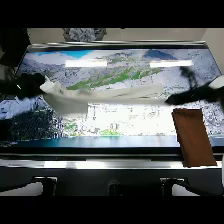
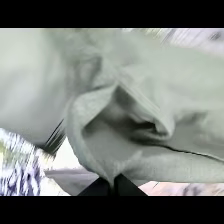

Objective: Fold the shirts.

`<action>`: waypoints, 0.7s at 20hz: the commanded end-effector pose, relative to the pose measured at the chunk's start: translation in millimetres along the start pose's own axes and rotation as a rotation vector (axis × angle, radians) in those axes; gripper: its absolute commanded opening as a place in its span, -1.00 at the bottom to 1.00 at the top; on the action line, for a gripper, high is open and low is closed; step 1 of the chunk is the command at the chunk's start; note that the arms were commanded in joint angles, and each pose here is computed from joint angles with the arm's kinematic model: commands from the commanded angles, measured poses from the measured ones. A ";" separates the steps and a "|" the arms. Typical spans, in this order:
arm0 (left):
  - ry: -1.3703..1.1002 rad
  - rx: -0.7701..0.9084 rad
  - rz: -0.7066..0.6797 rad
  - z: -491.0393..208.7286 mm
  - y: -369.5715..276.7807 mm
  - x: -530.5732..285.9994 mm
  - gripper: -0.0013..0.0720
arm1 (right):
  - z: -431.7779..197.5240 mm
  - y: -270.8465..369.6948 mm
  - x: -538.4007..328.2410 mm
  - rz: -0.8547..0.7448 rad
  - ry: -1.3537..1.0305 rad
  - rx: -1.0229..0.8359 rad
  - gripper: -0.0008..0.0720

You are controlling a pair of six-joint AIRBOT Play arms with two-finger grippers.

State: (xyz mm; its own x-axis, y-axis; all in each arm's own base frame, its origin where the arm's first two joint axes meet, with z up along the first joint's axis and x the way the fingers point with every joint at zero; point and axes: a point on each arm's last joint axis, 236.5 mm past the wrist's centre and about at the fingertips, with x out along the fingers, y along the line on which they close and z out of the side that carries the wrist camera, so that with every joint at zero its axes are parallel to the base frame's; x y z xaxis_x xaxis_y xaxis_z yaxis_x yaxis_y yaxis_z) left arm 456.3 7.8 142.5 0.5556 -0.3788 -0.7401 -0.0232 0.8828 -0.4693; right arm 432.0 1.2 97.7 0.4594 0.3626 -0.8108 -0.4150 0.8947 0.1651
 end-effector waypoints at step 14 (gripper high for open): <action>-1.175 0.415 -0.147 -13.9 -256.8 -450.4 -0.89 | 55.9 153.3 -501.5 -0.972 -0.931 -0.395 -0.85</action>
State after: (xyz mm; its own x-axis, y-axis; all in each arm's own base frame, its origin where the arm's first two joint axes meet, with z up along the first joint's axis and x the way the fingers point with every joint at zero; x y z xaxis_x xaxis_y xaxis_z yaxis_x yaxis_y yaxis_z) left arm 219.4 -46.5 585.0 0.9469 -0.1909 0.2587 0.2404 0.9547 -0.1756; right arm 203.0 -28.3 562.8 0.9709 -0.1492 0.1871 0.2278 0.8159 -0.5314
